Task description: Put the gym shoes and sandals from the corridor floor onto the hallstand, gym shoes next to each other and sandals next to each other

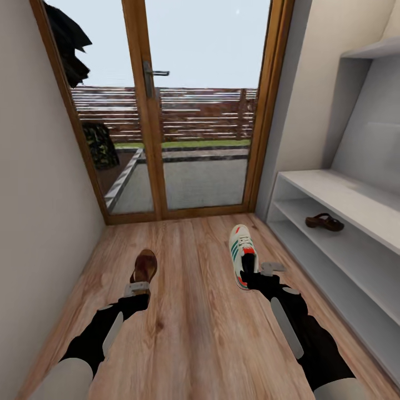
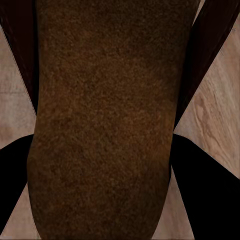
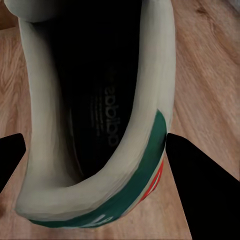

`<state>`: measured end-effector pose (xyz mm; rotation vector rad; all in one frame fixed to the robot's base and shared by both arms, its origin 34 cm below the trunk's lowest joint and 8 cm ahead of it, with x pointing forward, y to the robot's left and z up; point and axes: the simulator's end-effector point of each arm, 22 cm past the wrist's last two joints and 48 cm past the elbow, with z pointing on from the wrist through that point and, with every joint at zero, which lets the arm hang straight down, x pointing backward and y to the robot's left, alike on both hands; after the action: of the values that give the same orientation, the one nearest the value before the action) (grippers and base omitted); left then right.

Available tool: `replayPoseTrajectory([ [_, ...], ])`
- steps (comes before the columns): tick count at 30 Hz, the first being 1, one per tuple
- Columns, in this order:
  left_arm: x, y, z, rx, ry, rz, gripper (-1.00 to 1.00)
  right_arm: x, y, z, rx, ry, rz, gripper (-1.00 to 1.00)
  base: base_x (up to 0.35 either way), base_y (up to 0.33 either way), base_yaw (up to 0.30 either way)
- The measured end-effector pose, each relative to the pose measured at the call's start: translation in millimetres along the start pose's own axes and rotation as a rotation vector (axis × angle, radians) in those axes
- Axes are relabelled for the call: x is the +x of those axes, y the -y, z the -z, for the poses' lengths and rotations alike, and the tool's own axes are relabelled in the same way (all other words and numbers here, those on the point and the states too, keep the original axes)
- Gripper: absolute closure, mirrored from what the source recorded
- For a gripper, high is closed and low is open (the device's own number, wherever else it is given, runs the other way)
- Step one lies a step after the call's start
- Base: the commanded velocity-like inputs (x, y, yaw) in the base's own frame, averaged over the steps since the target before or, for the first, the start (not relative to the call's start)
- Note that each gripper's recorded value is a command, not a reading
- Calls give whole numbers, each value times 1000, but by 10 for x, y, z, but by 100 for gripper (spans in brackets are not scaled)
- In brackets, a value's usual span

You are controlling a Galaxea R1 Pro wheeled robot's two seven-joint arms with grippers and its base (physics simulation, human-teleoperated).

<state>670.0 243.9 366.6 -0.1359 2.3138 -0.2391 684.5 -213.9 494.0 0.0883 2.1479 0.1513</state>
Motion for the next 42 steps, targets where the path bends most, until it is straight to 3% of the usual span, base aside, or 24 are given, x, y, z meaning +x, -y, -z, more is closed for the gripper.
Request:
replayPoseTrajectory([
  [11, 0, 0, 0, 0, 0, 0, 100, 0, 1, 0, 0, 0, 0, 100, 340, 144, -24],
  [29, -1, 1, -1, 0, 1, 0, 100, 1, 2, 0, 0, 0, 0, 100, 306, 197, -253],
  [42, 0, 0, -1, 0, 0, 0, 100, 1, 1, -1, 0, 0, 0, 100, 126, 83, -232],
])
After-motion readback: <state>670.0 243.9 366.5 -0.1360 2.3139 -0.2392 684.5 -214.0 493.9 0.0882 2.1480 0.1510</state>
